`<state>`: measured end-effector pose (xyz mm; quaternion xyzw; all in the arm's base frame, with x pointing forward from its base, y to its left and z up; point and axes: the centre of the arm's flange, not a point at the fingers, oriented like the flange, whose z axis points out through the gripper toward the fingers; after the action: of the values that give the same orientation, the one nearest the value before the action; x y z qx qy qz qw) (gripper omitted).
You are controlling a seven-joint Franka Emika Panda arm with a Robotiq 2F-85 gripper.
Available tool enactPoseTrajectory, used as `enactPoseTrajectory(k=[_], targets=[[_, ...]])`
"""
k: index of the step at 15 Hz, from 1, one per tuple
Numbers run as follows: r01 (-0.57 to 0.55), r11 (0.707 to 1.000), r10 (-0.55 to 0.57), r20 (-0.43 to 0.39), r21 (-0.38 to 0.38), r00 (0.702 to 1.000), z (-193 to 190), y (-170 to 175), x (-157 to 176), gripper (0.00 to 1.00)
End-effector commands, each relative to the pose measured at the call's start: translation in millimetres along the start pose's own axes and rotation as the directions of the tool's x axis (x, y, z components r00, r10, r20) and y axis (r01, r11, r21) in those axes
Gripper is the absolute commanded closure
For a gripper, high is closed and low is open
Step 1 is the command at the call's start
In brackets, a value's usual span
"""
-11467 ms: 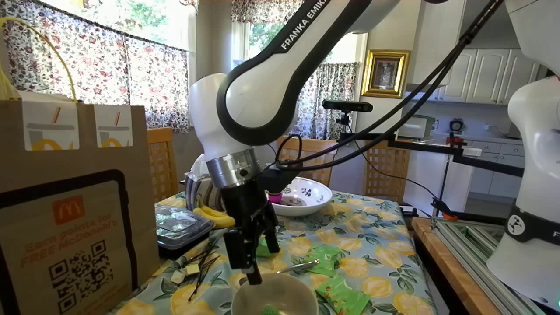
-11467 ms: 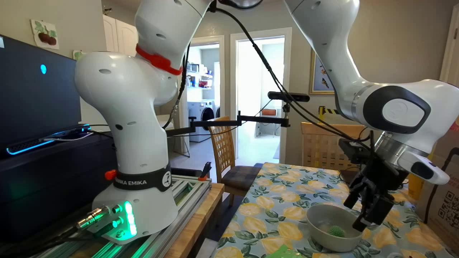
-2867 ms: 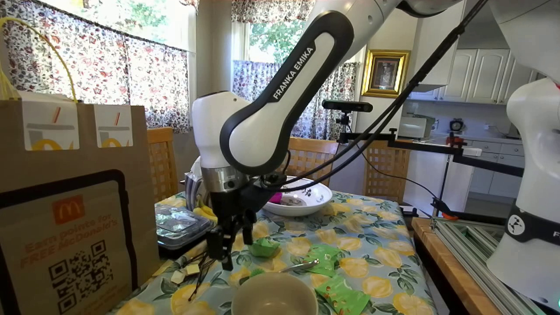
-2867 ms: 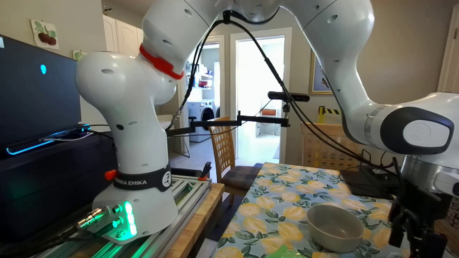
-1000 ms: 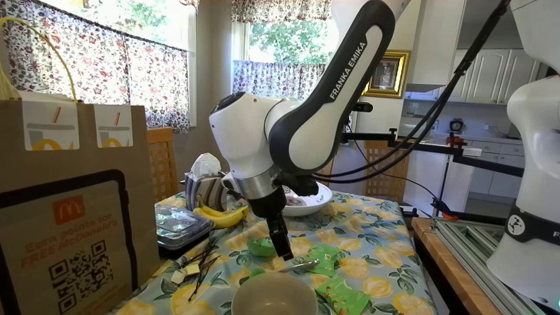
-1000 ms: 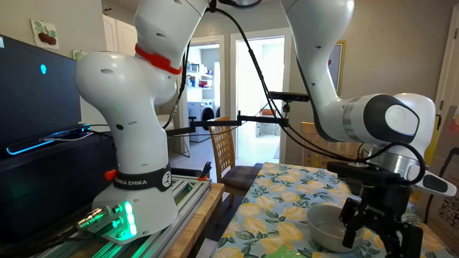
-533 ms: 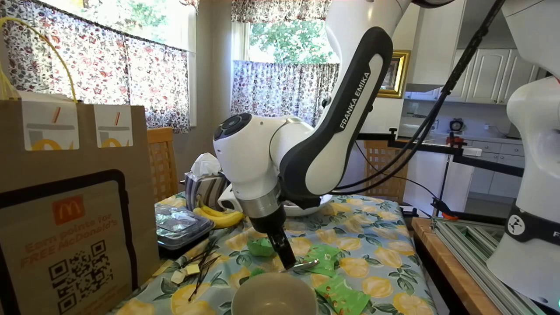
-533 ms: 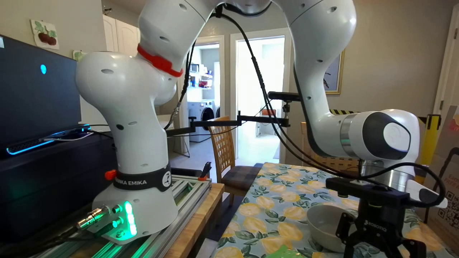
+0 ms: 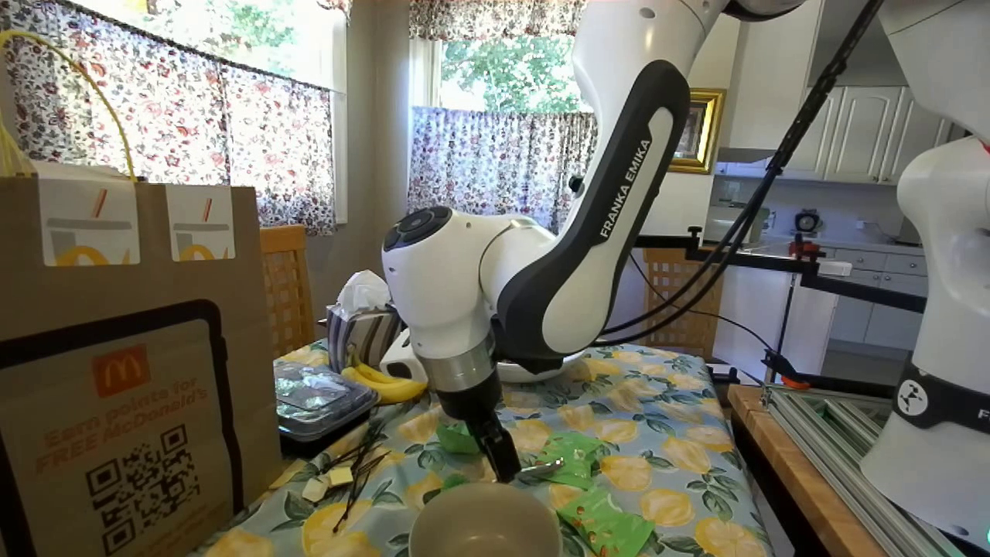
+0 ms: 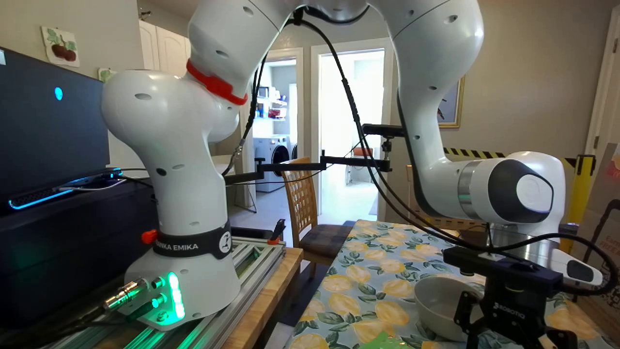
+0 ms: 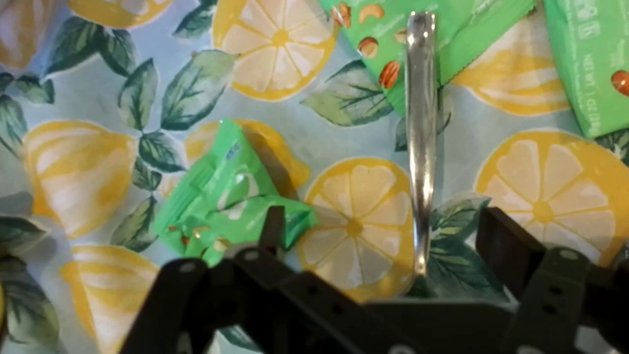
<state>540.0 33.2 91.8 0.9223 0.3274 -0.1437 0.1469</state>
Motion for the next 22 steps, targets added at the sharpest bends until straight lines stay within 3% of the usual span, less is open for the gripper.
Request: enactPoseTrajectory(k=[1,6,13,15,16,18,19,20,22], targets=[[0.040,0.997,-0.039,-0.014,0.072,0.999,9,3,0,0.00],[0.009,0.983,-0.010,0.002,0.186,1.000,10,4,-4,0.00],[-0.031,0.980,0.024,0.034,0.194,0.999,23,4,3,0.02],[-0.036,0.981,0.029,0.040,0.193,0.999,24,5,5,0.17],[-0.036,0.980,0.028,0.043,0.196,0.999,24,5,5,0.31],[-0.038,0.980,0.030,0.048,0.195,0.998,24,6,7,0.48],[-0.038,0.980,0.029,0.050,0.194,0.998,25,6,7,0.39],[-0.039,0.980,0.030,0.051,0.194,0.998,25,5,7,0.15],[-0.043,0.980,0.033,0.055,0.193,0.998,26,6,7,0.12]])
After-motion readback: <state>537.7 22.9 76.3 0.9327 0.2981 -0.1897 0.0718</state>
